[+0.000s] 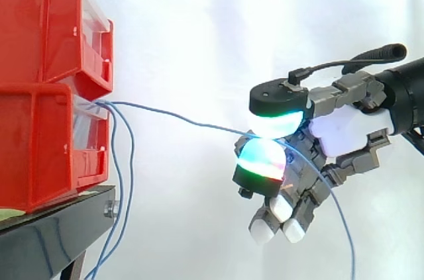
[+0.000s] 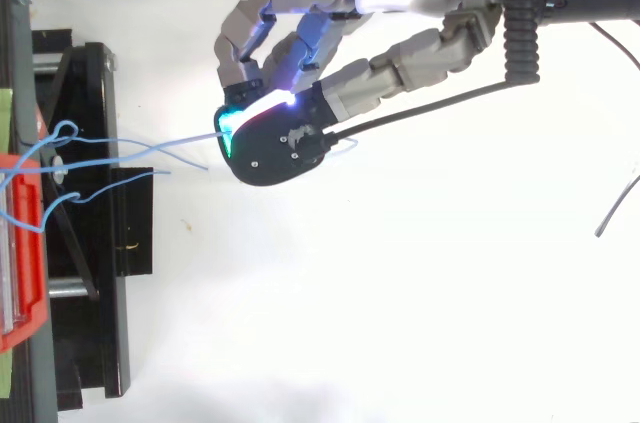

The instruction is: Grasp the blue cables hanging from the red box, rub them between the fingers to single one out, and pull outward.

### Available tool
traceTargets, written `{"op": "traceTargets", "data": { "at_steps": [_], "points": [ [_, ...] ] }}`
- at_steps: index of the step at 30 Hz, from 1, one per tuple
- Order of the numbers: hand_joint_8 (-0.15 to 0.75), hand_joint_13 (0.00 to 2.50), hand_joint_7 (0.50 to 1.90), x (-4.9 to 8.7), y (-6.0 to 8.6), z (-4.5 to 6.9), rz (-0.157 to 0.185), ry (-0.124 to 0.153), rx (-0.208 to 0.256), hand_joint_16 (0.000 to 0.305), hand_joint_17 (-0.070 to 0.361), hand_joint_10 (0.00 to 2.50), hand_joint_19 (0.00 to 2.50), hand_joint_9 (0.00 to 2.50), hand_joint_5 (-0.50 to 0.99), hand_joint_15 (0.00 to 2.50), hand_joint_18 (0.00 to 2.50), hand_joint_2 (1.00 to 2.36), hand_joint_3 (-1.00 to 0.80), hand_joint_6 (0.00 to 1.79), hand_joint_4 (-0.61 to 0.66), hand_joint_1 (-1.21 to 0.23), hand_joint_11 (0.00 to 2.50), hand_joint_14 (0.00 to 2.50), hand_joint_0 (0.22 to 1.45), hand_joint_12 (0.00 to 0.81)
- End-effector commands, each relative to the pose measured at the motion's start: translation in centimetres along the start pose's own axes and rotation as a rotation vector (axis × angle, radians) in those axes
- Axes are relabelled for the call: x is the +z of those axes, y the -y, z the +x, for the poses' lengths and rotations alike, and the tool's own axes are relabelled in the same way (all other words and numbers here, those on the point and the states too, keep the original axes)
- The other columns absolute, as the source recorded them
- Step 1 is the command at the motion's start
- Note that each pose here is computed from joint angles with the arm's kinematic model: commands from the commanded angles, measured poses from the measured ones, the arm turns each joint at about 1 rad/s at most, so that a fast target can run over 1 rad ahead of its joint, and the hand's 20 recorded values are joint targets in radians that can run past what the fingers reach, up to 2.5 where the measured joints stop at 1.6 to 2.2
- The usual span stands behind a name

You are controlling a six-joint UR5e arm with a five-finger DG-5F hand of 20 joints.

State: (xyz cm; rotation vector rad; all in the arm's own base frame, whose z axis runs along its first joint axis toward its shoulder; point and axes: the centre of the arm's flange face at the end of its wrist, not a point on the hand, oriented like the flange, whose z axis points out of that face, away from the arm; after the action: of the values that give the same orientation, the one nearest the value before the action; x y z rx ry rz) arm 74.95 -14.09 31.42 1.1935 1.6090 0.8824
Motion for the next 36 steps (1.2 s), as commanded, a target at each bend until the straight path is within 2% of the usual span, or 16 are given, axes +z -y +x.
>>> {"op": "traceTargets", "data": {
  "at_steps": [1,4,8,11,21,28,36],
  "points": [
    [0.346,0.57,1.0,0.02,-0.02,-0.01,-0.002,0.001,0.0,0.058,0.13,0.01,0.33,0.88,-0.13,0.23,0.62,1.01,-0.05,0.91,0.12,-0.72,0.44,0.01,0.57,0.413],
    [0.343,0.57,0.98,0.04,-0.03,-0.02,-0.004,0.001,0.0,0.058,0.13,0.02,0.33,0.88,-0.13,0.22,0.62,1.01,-0.04,0.92,0.12,-0.75,0.43,0.01,0.58,0.414],
    [0.321,0.54,0.96,0.02,-0.02,-0.03,-0.002,0.002,0.0,0.053,0.119,0.01,0.35,0.85,-0.14,0.22,0.57,1.01,-0.19,0.91,0.13,-0.76,0.44,0.01,0.57,0.389],
    [0.313,0.54,0.99,0.02,-0.02,-0.03,-0.002,0.002,0.0,0.051,0.114,0.01,0.36,0.85,-0.14,0.23,0.56,1.02,-0.2,0.9,0.13,-0.75,0.44,0.01,0.56,0.379],
    [0.33,0.57,1.04,0.02,-0.02,-0.01,-0.002,0.001,0.0,0.055,0.124,0.02,0.33,0.88,-0.12,0.22,0.61,1.02,-0.06,0.91,0.11,-0.75,0.42,0.01,0.57,0.401],
    [0.329,0.56,1.01,-0.05,0.09,-0.23,0.002,0.004,0.004,0.055,0.123,0.01,0.34,0.87,-0.13,0.22,0.59,1.01,-0.15,0.91,0.13,-0.74,0.42,0.01,0.56,0.399],
    [0.344,0.59,1.06,-0.08,0.2,-0.34,0.004,0.006,0.005,0.057,0.129,0.02,0.33,0.89,-0.11,0.23,0.63,1.01,-0.03,0.92,0.1,-0.75,0.42,0.01,0.58,0.414]
  ]
}}
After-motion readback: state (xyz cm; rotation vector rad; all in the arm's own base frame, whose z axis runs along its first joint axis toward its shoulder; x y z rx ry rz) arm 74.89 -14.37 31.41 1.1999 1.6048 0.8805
